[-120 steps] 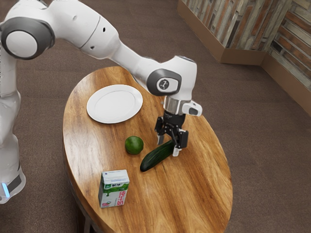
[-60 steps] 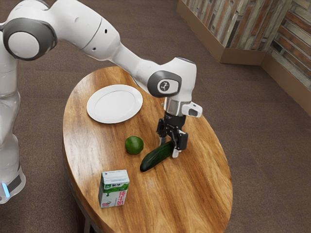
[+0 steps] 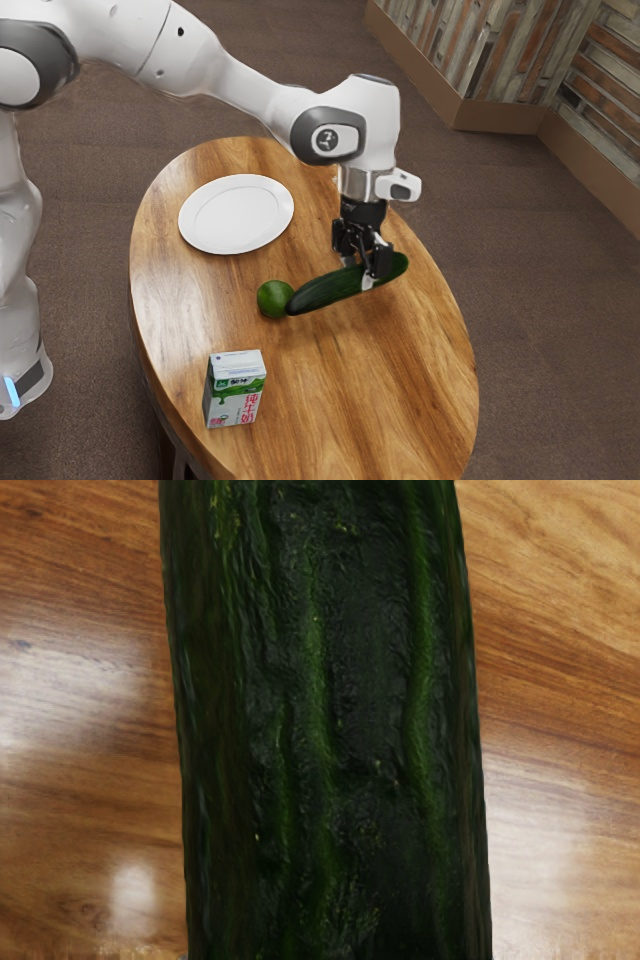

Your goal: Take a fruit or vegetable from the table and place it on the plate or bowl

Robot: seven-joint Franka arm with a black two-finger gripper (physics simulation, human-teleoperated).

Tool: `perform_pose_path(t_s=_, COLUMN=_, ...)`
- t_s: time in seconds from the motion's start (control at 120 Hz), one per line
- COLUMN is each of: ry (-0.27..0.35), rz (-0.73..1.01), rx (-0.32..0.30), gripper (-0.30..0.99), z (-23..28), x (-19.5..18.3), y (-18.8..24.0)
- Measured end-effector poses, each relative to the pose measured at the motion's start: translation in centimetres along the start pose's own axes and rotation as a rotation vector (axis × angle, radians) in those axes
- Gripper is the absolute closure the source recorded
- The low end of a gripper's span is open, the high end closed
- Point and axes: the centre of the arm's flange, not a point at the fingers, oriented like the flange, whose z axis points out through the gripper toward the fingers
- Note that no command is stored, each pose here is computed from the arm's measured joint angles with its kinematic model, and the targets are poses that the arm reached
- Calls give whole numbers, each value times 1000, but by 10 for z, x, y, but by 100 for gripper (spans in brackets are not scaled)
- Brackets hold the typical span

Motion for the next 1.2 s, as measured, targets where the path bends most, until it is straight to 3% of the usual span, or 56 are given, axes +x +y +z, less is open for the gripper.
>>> perform_pose_path(t_s=0.092, ry=116, rz=-28, rx=-15, gripper=45, z=-72, x=-15, y=-21)
perform_pose_path(t_s=0.175, ry=156, rz=-125, rx=-27, gripper=45, z=-104, x=-31, y=-78)
perform_pose_path(t_s=0.425, ry=167, rz=-423, rx=-8, gripper=45, z=-117, x=-111, y=-229)
perform_pose_path(t_s=0.625, ry=126, rz=-541, rx=8, gripper=45, z=-106, x=-121, y=-281)
perform_pose_path(t_s=0.75, ry=116, rz=-554, rx=14, gripper=45, z=-104, x=-122, y=-285)
perform_pose_path(t_s=0.883, ry=119, rz=-566, rx=2, gripper=18, z=-107, x=-124, y=-292)
perform_pose_path(t_s=1.05, ry=134, rz=-545, rx=-1, gripper=6, z=-114, x=-123, y=-283)
perform_pose_path(t_s=1.083, ry=167, rz=-555, rx=-29, gripper=4, z=-131, x=-115, y=-279)
perform_pose_path(t_s=1.133, ry=215, rz=-494, rx=-57, gripper=3, z=-160, x=-91, y=-228)
perform_pose_path(t_s=1.2, ry=284, rz=-333, rx=-39, gripper=2, z=-230, x=-32, y=-74)
